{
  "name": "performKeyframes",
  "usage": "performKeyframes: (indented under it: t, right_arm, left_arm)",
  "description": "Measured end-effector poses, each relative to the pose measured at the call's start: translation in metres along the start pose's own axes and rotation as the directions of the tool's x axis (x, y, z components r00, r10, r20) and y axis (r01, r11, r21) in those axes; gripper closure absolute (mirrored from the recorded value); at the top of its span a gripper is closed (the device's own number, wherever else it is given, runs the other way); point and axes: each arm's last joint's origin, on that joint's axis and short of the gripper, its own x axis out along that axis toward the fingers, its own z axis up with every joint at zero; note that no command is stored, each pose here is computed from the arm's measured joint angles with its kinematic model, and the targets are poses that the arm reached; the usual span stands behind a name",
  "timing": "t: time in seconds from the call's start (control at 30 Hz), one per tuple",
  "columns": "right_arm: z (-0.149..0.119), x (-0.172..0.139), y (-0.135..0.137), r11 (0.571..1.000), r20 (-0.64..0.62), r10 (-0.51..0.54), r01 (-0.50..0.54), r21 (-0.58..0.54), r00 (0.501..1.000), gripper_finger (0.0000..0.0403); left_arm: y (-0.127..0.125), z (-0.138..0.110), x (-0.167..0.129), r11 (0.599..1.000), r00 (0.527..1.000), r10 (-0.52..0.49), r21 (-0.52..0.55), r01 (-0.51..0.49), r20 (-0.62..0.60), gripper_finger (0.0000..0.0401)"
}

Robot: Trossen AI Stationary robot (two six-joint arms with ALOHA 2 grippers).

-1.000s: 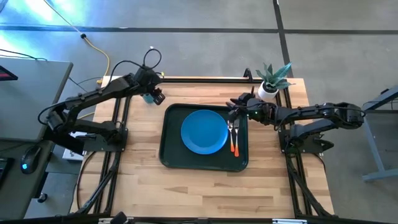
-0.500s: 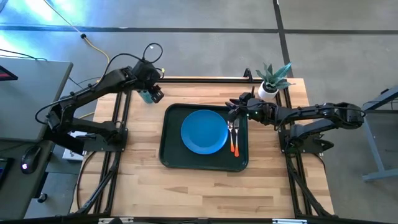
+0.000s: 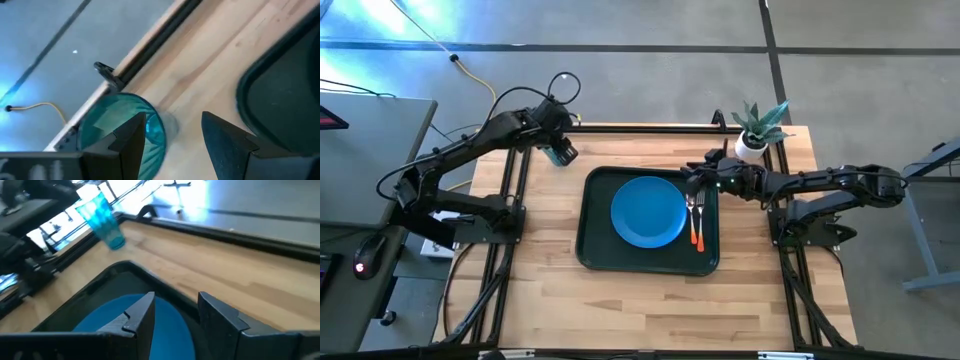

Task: Pick and place plate/cup/fork/spoon on tray
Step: Put the blue cup on the serving tray to the top left of the blue plate

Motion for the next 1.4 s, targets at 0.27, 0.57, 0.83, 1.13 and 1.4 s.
performKeyframes:
  t: [0.27, 0.57, 0.83, 1.13, 1.4]
  right_arm:
    - [-0.002, -0.001, 0.000, 1.000, -0.007, -0.020, 0.020, -0.008, 1.000, 0.0261]
    - [-0.011, -0.004, 0.002, 0.996, -0.035, -0.086, 0.084, -0.036, 0.996, 0.0261]
    - [-0.012, -0.004, 0.003, 0.996, -0.040, -0.079, 0.077, -0.043, 0.996, 0.0261]
    - [-0.024, -0.008, 0.012, 0.999, -0.150, 0.006, -0.012, -0.037, 0.989, 0.0261]
    - [-0.045, -0.018, 0.022, 0.997, -0.318, 0.052, -0.067, -0.037, 0.947, 0.0261]
  left_arm:
    - [0.001, 0.001, -0.001, 0.995, 0.995, 0.100, -0.016, -0.100, 0.004, 0.0217]
    - [-0.004, -0.001, -0.002, 0.996, 0.996, 0.085, 0.000, -0.085, -0.010, 0.0217]
    - [0.002, -0.013, -0.016, 0.994, 0.993, 0.110, -0.023, -0.111, -0.037, 0.0217]
    - [0.009, -0.019, -0.029, 0.990, 0.993, 0.121, -0.073, -0.121, 0.008, 0.0217]
    - [0.016, -0.027, -0.012, 0.993, 0.992, 0.104, -0.055, -0.107, -0.067, 0.0217]
